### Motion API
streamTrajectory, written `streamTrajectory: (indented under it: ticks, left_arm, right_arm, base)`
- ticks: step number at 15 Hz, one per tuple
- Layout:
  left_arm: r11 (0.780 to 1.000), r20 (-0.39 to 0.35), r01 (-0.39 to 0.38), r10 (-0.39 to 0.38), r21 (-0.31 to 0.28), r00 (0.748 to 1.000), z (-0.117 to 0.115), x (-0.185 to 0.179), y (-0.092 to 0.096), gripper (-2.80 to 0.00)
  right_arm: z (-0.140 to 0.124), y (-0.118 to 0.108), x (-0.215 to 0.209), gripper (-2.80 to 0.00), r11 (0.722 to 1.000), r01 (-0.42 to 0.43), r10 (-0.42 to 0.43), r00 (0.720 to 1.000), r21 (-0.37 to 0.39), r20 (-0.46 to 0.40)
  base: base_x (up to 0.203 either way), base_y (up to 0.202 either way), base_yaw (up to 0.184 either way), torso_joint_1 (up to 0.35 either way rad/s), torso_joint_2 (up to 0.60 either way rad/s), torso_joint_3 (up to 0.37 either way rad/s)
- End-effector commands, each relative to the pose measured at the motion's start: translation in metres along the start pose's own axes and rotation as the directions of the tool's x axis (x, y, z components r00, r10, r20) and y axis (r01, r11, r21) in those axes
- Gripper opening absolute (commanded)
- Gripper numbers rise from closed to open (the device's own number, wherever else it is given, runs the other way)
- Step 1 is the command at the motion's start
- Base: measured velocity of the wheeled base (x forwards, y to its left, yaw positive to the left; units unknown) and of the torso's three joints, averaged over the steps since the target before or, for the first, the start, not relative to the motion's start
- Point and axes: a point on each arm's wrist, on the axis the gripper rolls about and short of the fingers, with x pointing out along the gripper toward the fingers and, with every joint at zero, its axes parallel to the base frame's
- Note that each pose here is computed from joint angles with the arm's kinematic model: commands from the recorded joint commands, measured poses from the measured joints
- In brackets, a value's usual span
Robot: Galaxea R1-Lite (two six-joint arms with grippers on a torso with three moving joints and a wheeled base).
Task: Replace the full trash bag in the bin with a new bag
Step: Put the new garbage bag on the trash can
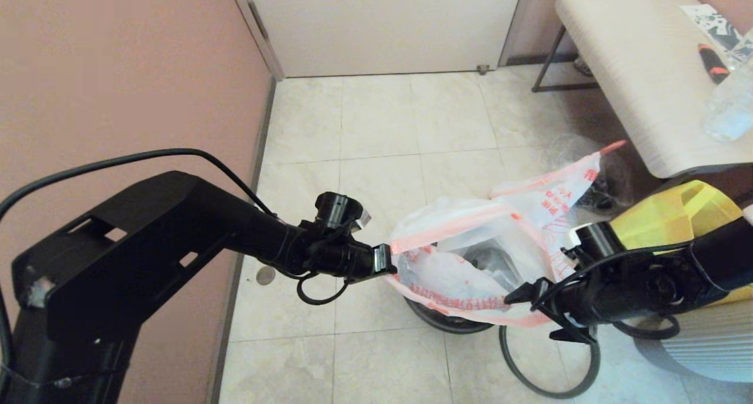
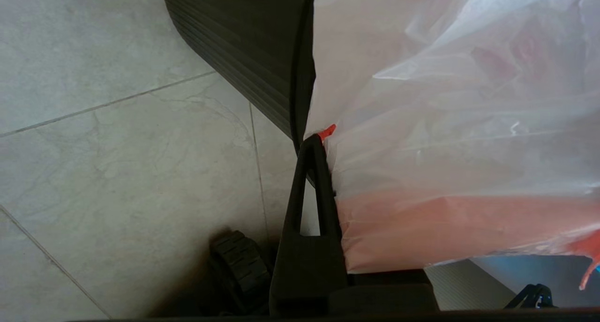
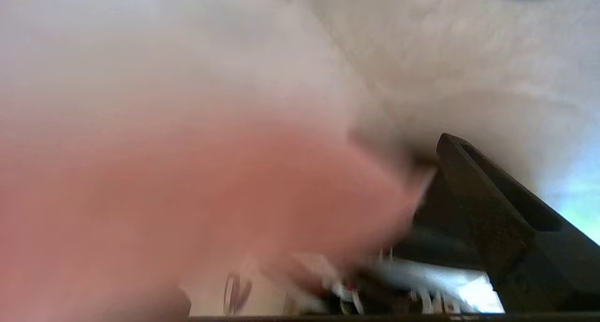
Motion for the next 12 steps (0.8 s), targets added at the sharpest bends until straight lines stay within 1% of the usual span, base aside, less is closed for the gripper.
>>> streamTrajectory:
  ticks: [1, 3, 4, 5, 8, 12]
  left_arm:
    - [1.000, 0.001, 0.003, -0.003, -0.002, 1.000, 0.000, 0.000, 0.000, -2.80]
    - [1.000, -0.001, 0.002, -0.002, -0.003, 1.000, 0.000, 0.000, 0.000, -2.80]
    - [1.000, 0.001, 0.002, -0.002, -0.002, 1.000, 0.000, 0.000, 0.000, -2.80]
    - [1.000, 0.001, 0.001, -0.001, -0.005, 1.000, 0.000, -0.001, 0.001, -2.80]
    - [1.000, 0.002, 0.001, -0.001, -0.005, 1.000, 0.001, -0.002, 0.000, -2.80]
    - [1.000, 0.009, -0.002, 0.002, -0.011, 1.000, 0.003, -0.003, 0.003, -2.80]
  right_arm:
    - [-0.002, -0.010, 0.031, 0.00, 0.999, 0.026, -0.027, 1.000, 0.031, 0.010]
    - [0.003, -0.008, 0.037, 0.00, 1.000, 0.002, -0.005, 0.996, 0.027, 0.089]
    - [0.004, -0.008, 0.039, 0.00, 1.000, 0.006, -0.009, 0.994, 0.027, 0.108]
    - [0.003, -0.007, 0.036, -2.80, 1.000, 0.008, -0.011, 0.993, 0.024, 0.114]
    - [-0.011, -0.009, 0.019, -2.80, 1.000, 0.023, -0.025, 0.993, 0.016, 0.118]
    - [-0.014, -0.011, 0.017, -2.80, 0.999, 0.030, -0.031, 0.993, 0.016, 0.114]
  base:
    - [0.000, 0.000, 0.000, 0.000, 0.00, 0.000]
    - [0.000, 0.000, 0.000, 0.000, 0.00, 0.000]
    - [0.000, 0.000, 0.000, 0.000, 0.00, 0.000]
    - [0.000, 0.000, 0.000, 0.000, 0.00, 0.000]
    - [0.000, 0.000, 0.000, 0.000, 0.00, 0.000]
    - [0.000, 0.000, 0.000, 0.000, 0.00, 0.000]
